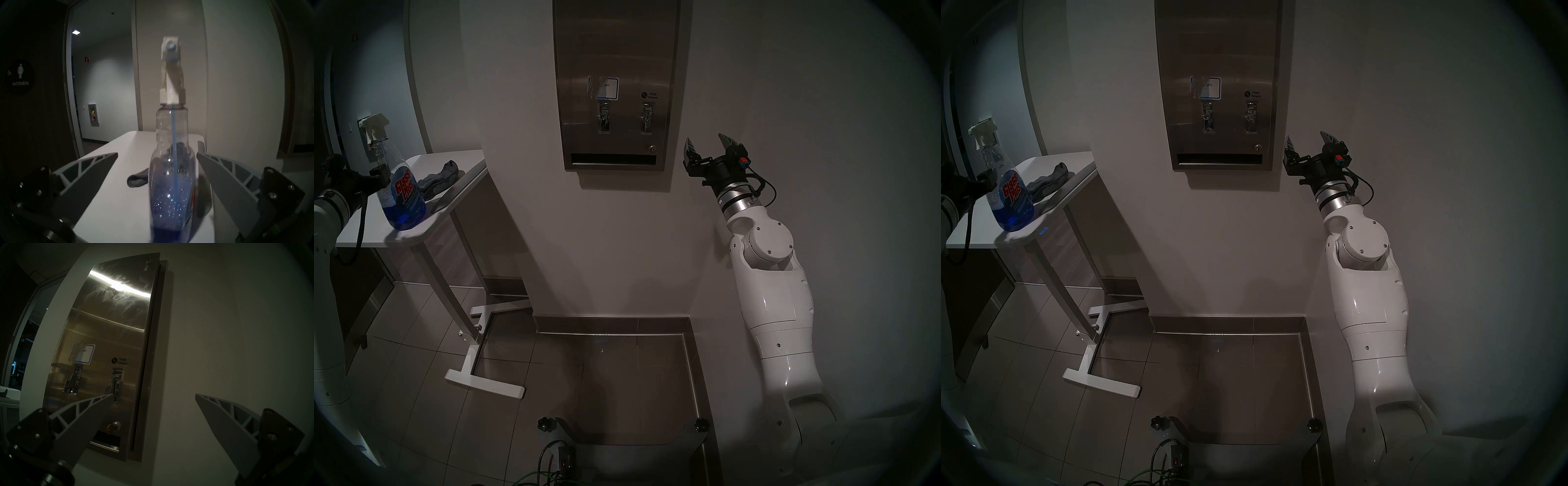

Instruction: Pick up the cleaner bottle and spray the cleaner onto the surface

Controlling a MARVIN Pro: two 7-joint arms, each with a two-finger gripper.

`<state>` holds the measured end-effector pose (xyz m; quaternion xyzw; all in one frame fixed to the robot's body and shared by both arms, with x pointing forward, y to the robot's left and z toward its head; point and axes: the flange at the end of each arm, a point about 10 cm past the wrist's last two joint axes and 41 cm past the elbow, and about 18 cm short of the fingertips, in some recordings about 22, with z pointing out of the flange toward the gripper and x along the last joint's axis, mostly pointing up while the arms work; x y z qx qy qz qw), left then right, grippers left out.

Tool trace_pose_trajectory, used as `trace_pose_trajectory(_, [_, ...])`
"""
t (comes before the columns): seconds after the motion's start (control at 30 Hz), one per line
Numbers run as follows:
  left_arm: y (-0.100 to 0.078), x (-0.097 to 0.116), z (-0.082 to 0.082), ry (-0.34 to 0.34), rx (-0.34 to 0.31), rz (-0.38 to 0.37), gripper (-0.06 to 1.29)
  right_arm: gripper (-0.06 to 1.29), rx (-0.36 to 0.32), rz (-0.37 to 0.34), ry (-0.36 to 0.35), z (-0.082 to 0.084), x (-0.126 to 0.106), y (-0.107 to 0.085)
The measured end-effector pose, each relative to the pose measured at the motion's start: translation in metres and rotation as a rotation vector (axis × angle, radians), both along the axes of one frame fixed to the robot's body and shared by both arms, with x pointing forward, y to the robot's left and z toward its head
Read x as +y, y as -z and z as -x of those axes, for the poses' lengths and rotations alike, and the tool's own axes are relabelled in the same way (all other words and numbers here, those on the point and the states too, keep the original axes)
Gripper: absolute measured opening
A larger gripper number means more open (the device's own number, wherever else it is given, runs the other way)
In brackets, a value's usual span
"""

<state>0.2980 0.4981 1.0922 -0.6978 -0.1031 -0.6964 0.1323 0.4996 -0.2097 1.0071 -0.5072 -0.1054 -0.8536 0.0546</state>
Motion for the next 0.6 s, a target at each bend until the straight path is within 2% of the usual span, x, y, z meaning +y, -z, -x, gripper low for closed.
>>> trace_pose_trajectory(0.23, [0.01, 0.006, -0.006, 0.072, -0.038, 0.034, 1.26, 1.25, 0.0, 0.0, 0.0, 0.0, 0.0, 0.0])
trace_pose_trajectory(0.6, [0.021, 0.007, -0.019, 0.122, -0.065, 0.063, 1.26, 1.25, 0.0, 0.0, 0.0, 0.0, 0.0, 0.0])
